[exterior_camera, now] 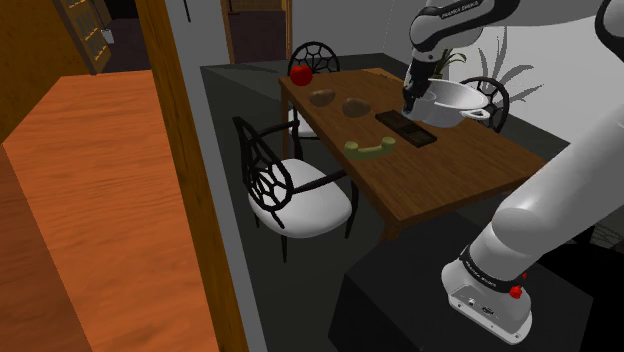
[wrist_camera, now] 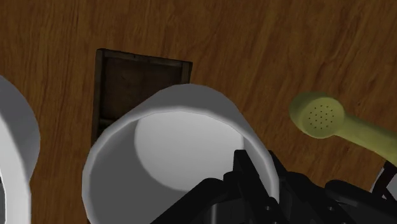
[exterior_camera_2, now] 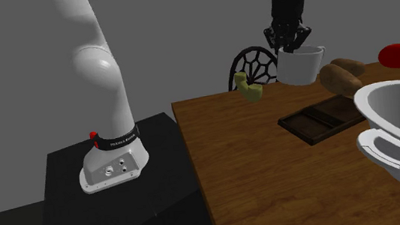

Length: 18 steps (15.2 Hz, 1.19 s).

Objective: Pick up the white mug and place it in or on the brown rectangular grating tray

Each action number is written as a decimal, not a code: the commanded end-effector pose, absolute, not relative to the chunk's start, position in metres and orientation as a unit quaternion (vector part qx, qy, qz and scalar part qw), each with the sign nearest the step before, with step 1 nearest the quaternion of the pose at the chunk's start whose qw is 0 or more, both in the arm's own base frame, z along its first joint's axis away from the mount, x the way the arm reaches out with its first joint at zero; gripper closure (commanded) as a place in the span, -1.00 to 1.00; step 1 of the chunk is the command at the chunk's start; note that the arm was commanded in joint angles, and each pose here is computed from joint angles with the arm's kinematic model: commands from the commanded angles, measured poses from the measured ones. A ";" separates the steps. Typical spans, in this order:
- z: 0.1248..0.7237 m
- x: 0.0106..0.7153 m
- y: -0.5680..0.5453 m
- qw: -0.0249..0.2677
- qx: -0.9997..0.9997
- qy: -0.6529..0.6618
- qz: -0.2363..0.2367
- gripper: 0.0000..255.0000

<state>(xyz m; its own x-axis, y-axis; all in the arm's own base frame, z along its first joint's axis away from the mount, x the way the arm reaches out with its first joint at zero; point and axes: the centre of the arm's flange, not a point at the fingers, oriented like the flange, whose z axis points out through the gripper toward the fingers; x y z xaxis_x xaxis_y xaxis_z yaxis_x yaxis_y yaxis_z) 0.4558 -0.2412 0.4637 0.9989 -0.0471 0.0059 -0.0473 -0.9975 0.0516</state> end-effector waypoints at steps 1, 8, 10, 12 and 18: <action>0.464 0.473 -0.259 0.026 0.999 -0.023 0.002 1.00; 0.467 0.531 -0.326 0.026 0.999 -0.023 0.002 1.00; 0.456 0.531 -0.326 0.026 0.999 -0.023 0.002 1.00; 0.446 0.531 -0.326 0.026 0.999 -0.023 0.002 1.00; 0.414 0.531 -0.326 0.026 0.999 -0.023 0.002 1.00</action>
